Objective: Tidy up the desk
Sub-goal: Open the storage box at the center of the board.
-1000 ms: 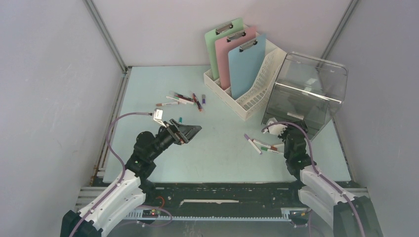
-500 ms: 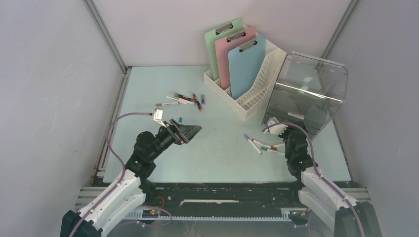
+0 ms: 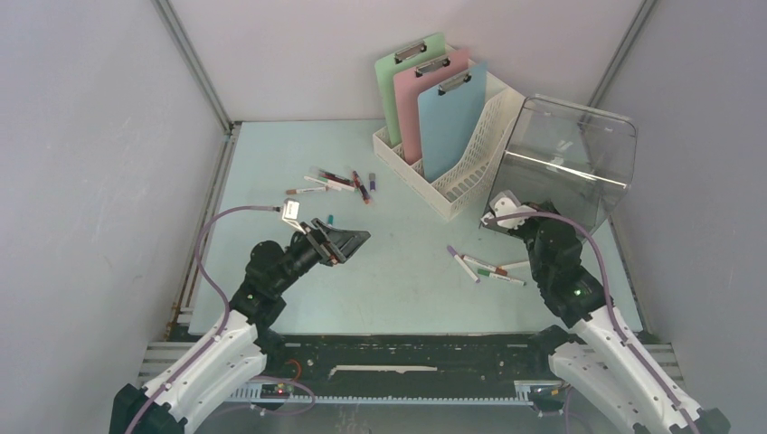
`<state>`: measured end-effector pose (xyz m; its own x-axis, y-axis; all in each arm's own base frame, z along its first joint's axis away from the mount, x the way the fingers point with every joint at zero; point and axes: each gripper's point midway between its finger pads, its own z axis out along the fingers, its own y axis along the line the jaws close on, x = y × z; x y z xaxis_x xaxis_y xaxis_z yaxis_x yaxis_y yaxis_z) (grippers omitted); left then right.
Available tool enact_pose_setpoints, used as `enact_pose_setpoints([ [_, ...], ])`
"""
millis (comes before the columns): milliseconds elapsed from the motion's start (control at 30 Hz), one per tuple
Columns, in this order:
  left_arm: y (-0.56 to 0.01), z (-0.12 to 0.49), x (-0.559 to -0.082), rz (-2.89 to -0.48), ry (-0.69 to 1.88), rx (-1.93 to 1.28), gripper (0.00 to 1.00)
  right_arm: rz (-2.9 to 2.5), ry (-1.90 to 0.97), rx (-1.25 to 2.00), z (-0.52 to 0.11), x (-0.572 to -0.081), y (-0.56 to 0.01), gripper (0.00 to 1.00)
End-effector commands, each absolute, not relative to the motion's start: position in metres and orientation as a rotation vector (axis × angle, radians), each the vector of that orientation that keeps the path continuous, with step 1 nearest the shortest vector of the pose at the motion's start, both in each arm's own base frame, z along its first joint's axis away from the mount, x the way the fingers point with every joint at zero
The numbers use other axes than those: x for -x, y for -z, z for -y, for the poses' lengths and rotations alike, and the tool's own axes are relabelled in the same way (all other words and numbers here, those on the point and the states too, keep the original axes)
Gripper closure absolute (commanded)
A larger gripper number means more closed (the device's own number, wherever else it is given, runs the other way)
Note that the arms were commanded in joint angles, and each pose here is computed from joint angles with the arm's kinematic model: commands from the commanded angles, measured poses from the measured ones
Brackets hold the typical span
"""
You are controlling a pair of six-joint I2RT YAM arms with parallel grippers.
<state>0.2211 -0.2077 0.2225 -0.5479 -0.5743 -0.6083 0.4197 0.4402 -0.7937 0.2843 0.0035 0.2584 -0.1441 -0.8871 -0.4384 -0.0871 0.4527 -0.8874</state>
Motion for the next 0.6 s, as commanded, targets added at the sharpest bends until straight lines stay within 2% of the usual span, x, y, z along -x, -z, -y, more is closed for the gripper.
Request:
enact_pose_setpoints([
  [0,-0.234,0.213,-0.217,-1.687,1.325,0.097,0.02,-1.745,0.776,1.016,-0.008,-0.267,-0.216,1.00],
  [33,-0.233,0.213,-0.217,-1.688,1.326,0.097,0.02,-1.767,0.795,1.029,-0.006,-0.268,-0.206,0.96],
  [133,-0.232,0.214,-0.216,-1.690,1.331,0.095,0.02,-1.734,0.921,1.005,0.009,-0.276,-0.190,0.55],
  [167,-0.232,0.214,-0.216,-1.691,1.333,0.094,0.02,-1.718,0.934,0.981,0.012,-0.278,-0.188,0.47],
  [233,-0.231,0.214,-0.215,-1.693,1.334,0.090,0.02,-1.702,0.940,0.956,0.017,-0.282,-0.187,0.43],
  [567,-0.230,0.216,-0.217,-1.702,1.332,0.090,0.02,-1.549,1.106,0.934,0.034,-0.302,-0.172,0.43],
])
